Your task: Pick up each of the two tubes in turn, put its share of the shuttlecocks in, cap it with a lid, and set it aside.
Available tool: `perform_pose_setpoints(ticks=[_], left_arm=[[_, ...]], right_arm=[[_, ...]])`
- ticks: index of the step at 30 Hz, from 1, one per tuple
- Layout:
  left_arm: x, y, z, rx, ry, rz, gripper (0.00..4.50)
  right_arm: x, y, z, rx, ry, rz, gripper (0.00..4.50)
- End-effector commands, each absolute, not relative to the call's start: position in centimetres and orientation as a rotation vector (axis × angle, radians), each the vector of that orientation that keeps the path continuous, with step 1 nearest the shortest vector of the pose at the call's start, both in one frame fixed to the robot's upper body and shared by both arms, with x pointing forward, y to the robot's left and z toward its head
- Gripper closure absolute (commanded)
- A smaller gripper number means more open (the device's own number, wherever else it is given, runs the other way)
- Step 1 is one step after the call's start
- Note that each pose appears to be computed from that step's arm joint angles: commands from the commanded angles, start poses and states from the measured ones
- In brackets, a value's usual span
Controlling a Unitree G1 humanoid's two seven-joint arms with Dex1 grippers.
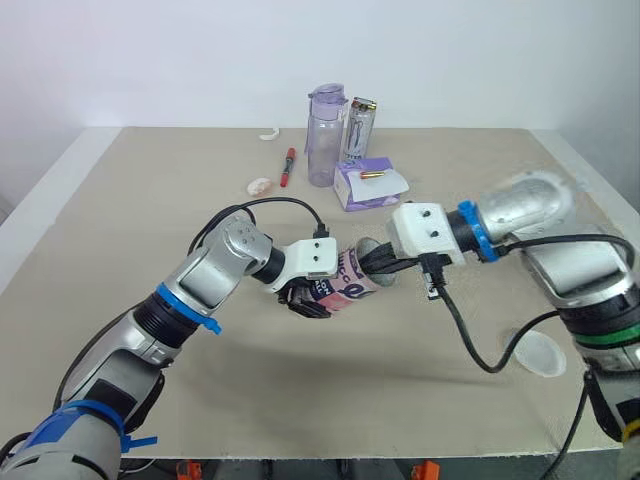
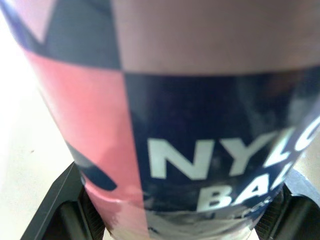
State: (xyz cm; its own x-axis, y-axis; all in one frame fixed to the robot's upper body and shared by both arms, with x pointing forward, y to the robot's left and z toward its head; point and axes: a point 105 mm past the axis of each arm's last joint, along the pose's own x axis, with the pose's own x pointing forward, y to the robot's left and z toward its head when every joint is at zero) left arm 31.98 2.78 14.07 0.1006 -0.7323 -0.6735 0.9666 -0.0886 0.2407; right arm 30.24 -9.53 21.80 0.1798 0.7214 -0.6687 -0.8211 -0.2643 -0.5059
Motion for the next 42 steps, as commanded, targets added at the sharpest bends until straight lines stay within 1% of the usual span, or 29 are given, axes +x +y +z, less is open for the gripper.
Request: perform_pose_setpoints(ticks=[1, 5, 15, 17, 21, 27, 30, 33, 37, 39, 42], left_arm=[[32.4, 3.2, 12.9, 0.821, 0.419, -1.435, 1.2], [32.4, 3.1, 13.0, 0.821, 0.414, -1.437, 1.2], [32.6, 3.2, 12.8, 0.818, 0.413, -1.428, 1.2], [32.6, 3.3, 12.7, 0.818, 0.417, -1.428, 1.2], [32.7, 3.6, 12.6, 0.82, 0.425, -1.422, 1.2], [32.9, 4.0, 12.6, 0.82, 0.428, -1.412, 1.2], [33.2, 4.1, 12.5, 0.811, 0.422, -1.4, 1.2], [33.2, 3.5, 12.9, 0.739, 0.357, -1.405, 1.2], [32.7, 2.1, 13.7, 0.639, 0.174, -1.442, 1.2], [32.1, 1.4, 14.2, 0.581, 0.09, -1.465, 1.2], [30.8, 0.1, 15.2, 0.382, -0.045, -1.51, 1.2]], right_arm=[[30.7, -8.5, 21.9, -1.233, 0.126, 1.494, 4.47], [30.6, -6.7, 20.6, -1.291, 0.164, 1.558, 4.47], [31.4, -5.8, 18.6, -1.374, 0.238, 1.595, 4.47], [31.5, -6.1, 19.5, -1.348, 0.223, 1.582, 4.47], [31.2, -7.5, 23.2, -1.261, 0.128, 1.541, 4.47], [29.7, -11.4, 26.0, -1.18, 0.086, 1.483, 4.47], [28.9, -13.0, 27.2, -1.014, 0.058, 1.451, 4.47], [28.2, -15.3, 27.3, -0.869, 0.076, 1.38, 4.47], [27.1, -17.8, 26.3, -0.67, 0.089, 1.272, 4.47], [26.7, -18.7, 25.7, -0.635, 0.106, 1.237, 4.47], [26.2, -20.8, 23.9, -0.597, 0.16, 1.146, 4.47]])
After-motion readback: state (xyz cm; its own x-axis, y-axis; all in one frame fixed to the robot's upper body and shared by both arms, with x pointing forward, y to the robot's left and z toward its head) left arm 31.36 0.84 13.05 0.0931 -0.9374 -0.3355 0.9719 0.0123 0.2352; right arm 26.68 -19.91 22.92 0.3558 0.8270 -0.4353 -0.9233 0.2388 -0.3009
